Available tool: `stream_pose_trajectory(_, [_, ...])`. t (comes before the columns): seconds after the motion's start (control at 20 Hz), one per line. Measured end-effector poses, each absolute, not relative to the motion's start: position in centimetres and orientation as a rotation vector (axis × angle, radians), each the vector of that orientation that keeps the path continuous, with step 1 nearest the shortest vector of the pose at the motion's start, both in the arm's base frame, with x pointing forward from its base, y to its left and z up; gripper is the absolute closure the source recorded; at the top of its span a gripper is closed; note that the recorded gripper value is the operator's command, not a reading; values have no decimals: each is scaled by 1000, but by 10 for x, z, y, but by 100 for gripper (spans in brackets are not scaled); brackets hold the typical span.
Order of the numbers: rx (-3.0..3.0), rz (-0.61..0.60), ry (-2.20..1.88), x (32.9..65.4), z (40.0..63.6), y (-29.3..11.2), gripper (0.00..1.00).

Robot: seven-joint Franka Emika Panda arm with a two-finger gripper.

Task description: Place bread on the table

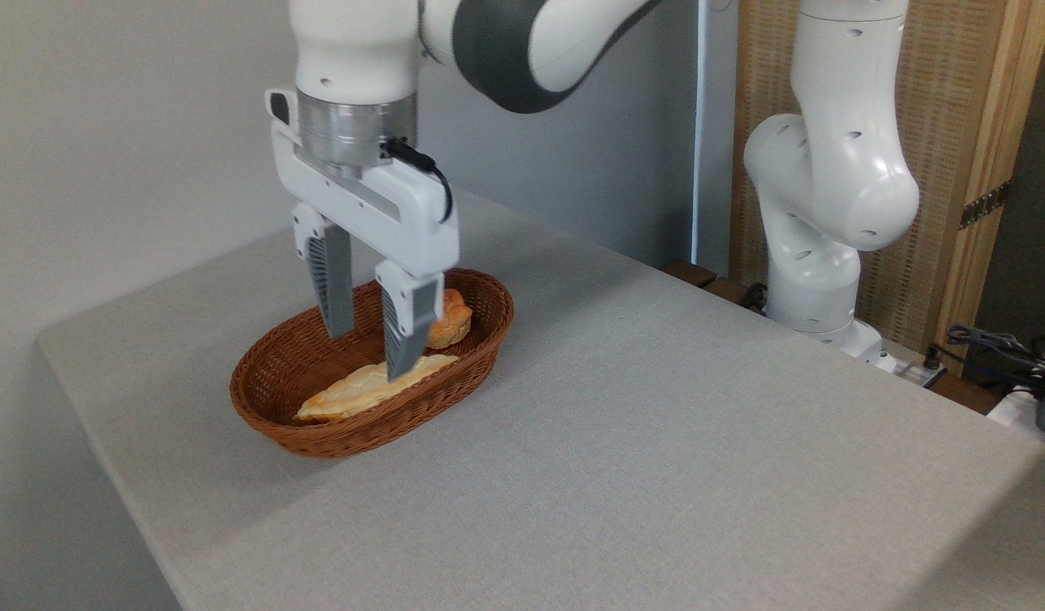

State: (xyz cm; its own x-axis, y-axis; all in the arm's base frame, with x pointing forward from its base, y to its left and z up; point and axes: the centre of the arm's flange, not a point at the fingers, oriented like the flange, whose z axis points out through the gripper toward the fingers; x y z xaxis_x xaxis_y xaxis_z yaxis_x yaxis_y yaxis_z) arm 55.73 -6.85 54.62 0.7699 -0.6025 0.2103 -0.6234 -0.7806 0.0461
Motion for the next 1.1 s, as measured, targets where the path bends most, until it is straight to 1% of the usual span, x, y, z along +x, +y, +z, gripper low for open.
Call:
stream_pose_trajectory(0.15, [2817,240,-988,548,541,-120,0])
stream_pose_trajectory(0.2, [2801,201,-1020,542,537,-137,0])
stream_pose_trajectory(0.3, [2763,85,-1099,526,526,-171,0])
stream_pose_trajectory(0.45, [2718,-55,-1194,507,510,-206,0])
stream_pose_trajectory(0.6, [2691,-164,-1251,495,491,-227,0])
stream_pose_trajectory(0.85, [2659,-263,-1321,484,459,-247,0])
stream_pose_trajectory(1.1, [2644,-287,-1351,477,453,-256,0])
